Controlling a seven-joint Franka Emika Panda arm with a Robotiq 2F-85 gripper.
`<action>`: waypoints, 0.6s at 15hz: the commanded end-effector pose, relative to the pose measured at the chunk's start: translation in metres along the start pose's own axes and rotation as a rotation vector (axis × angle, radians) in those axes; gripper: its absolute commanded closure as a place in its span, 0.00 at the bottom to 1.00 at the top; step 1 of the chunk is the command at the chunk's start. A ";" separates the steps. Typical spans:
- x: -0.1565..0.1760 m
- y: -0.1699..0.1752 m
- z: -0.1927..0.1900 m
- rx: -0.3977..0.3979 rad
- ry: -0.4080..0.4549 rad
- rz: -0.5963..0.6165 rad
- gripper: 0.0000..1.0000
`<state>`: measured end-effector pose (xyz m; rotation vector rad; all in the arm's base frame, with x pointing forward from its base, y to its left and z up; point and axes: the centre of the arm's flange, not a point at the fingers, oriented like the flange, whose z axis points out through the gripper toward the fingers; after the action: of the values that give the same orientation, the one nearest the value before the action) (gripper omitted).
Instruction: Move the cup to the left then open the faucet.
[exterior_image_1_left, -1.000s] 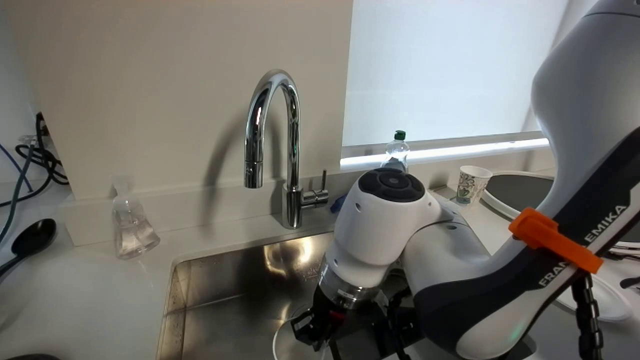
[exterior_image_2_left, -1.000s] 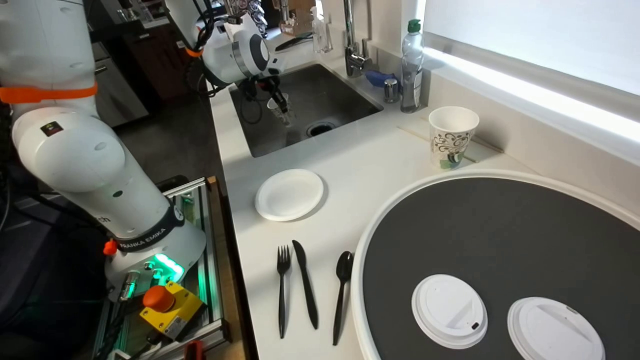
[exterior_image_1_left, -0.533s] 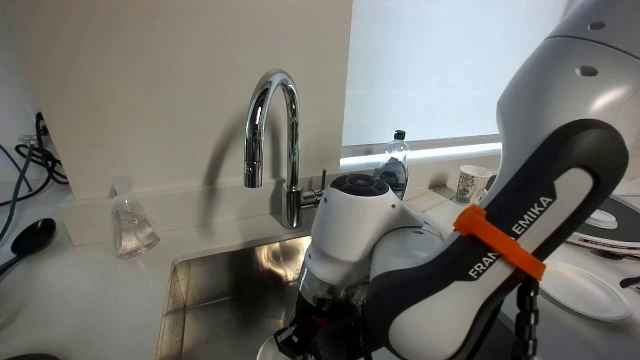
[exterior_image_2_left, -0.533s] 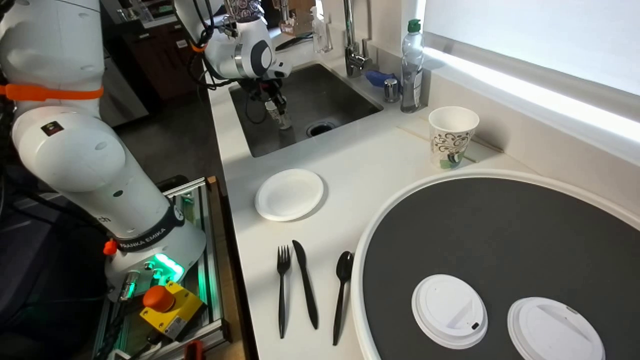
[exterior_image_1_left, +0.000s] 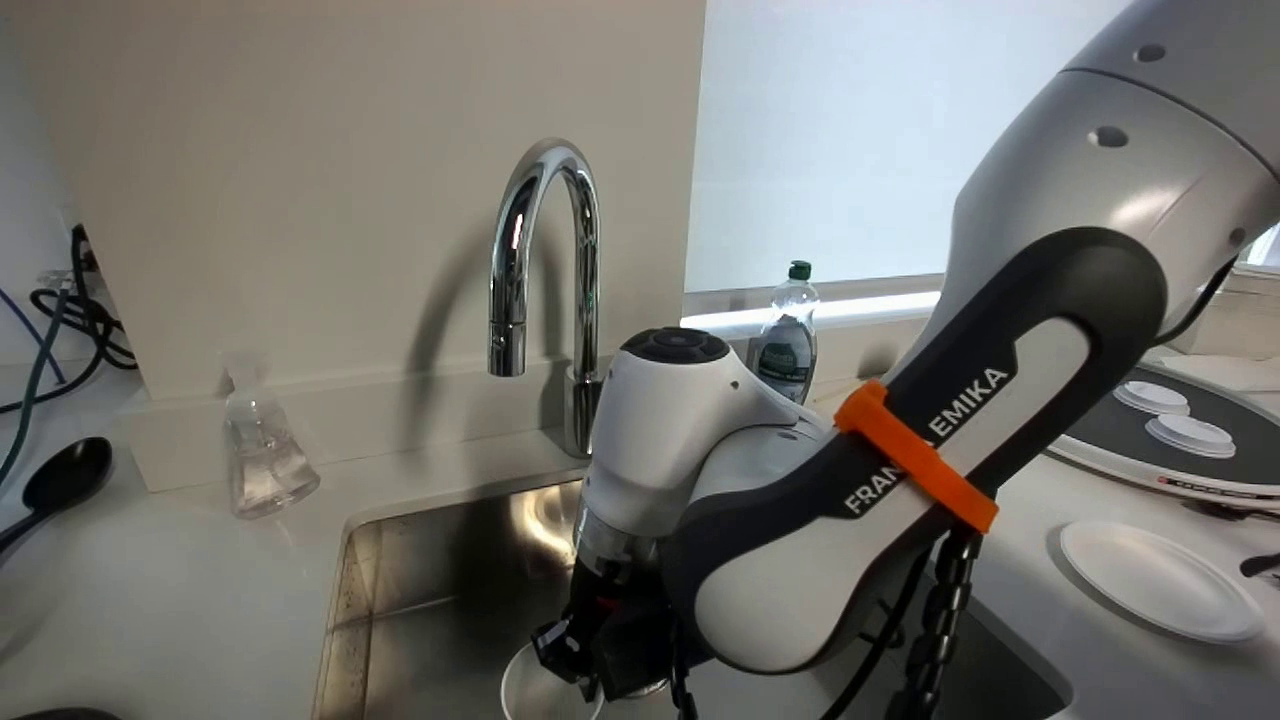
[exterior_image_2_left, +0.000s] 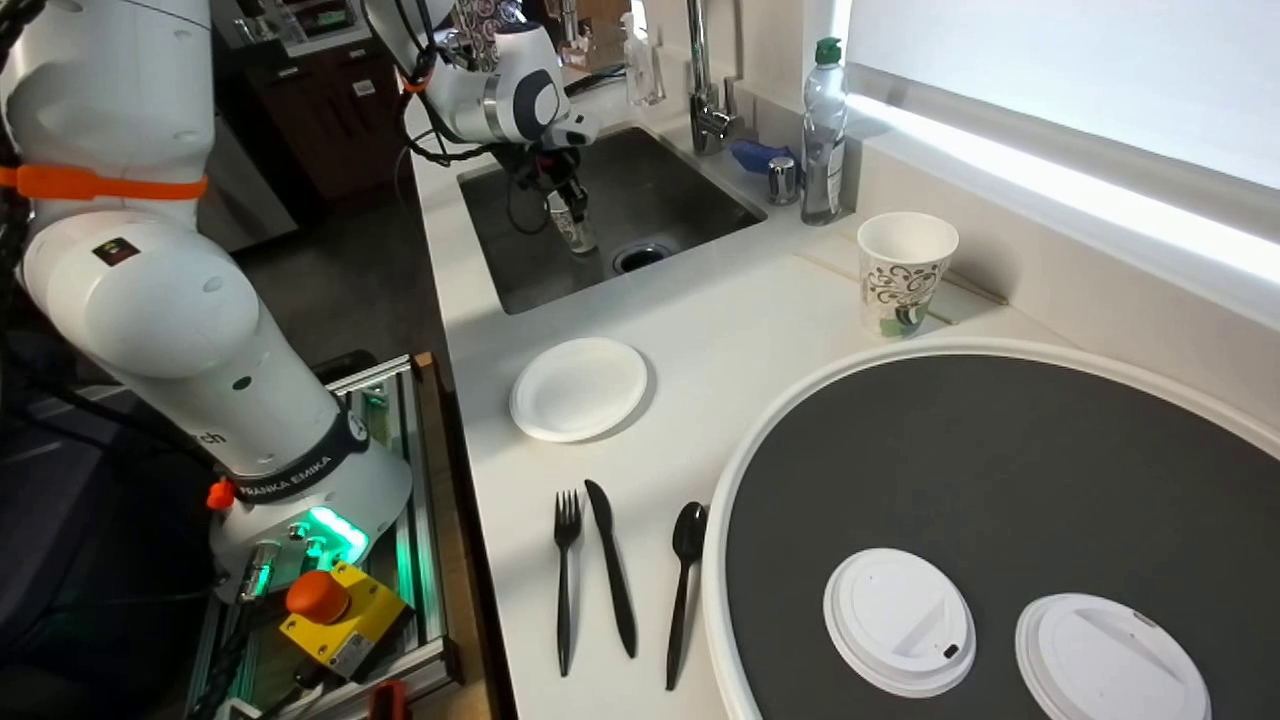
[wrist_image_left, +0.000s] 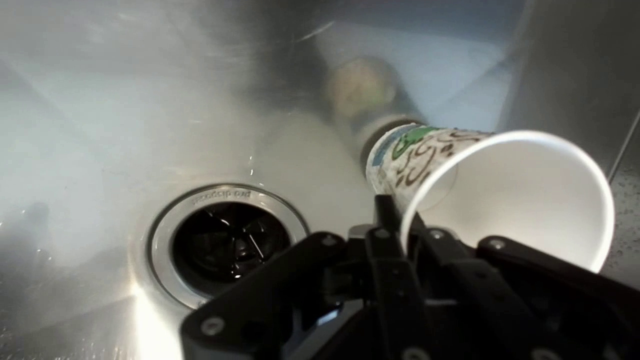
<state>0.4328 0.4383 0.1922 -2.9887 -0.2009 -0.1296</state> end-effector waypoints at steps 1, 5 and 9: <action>0.009 -0.010 0.008 -0.016 -0.007 0.006 0.99; 0.013 -0.014 0.012 -0.032 -0.005 0.002 0.99; 0.022 -0.015 0.014 -0.055 -0.006 0.004 0.99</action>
<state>0.4436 0.4479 0.1875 -3.0165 -0.2116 -0.1541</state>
